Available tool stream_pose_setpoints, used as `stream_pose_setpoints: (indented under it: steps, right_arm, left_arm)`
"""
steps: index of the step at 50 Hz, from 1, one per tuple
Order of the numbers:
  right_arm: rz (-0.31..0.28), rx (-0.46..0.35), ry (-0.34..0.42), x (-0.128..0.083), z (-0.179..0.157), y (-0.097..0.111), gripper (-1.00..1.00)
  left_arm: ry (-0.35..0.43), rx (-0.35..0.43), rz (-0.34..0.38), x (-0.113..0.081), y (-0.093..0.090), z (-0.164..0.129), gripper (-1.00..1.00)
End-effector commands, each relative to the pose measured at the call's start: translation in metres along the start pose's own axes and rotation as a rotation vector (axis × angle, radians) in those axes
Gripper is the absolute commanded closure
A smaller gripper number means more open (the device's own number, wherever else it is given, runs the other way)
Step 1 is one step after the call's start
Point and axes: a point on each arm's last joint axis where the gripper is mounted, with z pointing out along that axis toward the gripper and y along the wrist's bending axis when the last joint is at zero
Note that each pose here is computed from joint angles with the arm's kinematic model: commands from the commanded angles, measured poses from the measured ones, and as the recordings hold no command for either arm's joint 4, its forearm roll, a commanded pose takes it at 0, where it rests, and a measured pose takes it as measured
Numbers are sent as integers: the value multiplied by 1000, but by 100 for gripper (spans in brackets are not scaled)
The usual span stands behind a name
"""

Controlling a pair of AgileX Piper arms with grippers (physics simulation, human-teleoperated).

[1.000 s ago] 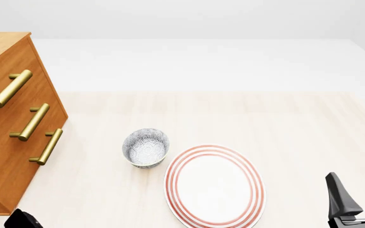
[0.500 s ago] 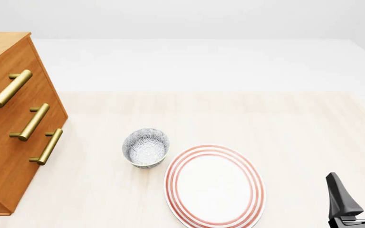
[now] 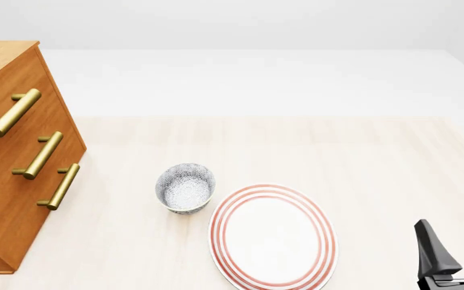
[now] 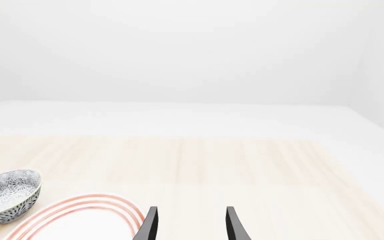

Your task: Stack the bowl in the middle on the bowl at the back.

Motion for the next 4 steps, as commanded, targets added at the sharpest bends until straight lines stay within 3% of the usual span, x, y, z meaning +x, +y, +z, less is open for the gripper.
stream_pose_setpoints:
  steps: [1, 4]
  right_arm:
    - [12, 0, 5, 0, 0, 0, -100]
    - [37, 24, -1, -3, 0, -1, -100]
  left_arm:
    - [-112, -30, -3, -2, -3, -21, -100]
    - [-149, -29, -13, -3, -5, -28, -100]
